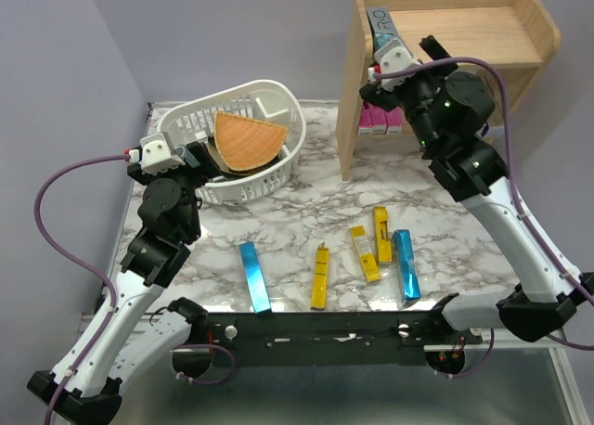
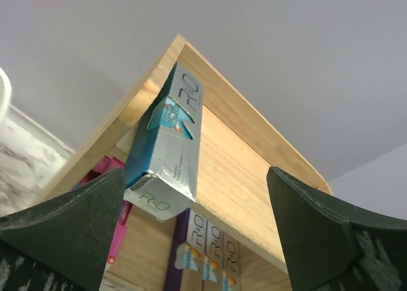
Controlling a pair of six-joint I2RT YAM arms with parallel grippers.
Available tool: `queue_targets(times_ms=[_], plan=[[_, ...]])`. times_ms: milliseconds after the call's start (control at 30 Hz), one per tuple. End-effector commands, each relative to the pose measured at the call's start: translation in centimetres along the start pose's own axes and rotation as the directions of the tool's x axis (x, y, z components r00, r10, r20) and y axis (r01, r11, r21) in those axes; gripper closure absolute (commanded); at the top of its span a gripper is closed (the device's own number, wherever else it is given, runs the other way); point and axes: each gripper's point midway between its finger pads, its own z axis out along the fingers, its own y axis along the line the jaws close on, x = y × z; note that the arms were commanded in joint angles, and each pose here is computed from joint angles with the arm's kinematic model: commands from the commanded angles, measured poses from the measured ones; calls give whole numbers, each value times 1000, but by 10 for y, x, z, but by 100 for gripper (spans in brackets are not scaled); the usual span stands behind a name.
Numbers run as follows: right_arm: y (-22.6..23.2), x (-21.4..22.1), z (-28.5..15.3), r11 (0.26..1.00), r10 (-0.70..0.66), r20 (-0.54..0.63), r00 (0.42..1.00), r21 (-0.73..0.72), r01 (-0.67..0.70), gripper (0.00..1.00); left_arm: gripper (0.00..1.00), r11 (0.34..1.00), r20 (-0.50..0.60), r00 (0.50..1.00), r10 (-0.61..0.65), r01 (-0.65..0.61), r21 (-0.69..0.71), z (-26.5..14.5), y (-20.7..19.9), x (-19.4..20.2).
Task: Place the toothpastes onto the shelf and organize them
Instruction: Place the toothpaste on the shelf.
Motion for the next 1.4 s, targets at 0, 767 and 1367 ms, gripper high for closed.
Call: queue_targets(times_ms=[0, 767, 1367], plan=[[-29, -32, -33, 959, 278, 132, 951, 15, -282, 0, 1, 1000, 13, 1000, -12, 12, 14, 1, -2, -2], [-14, 1, 11, 598, 794, 112, 597, 31, -801, 17, 1, 1000, 10, 1000, -6, 6, 13, 1, -1, -2], [21, 27, 48, 548, 836, 15, 548, 23, -836, 46, 1, 1000, 9, 1000, -2, 2, 13, 2, -1, -1]])
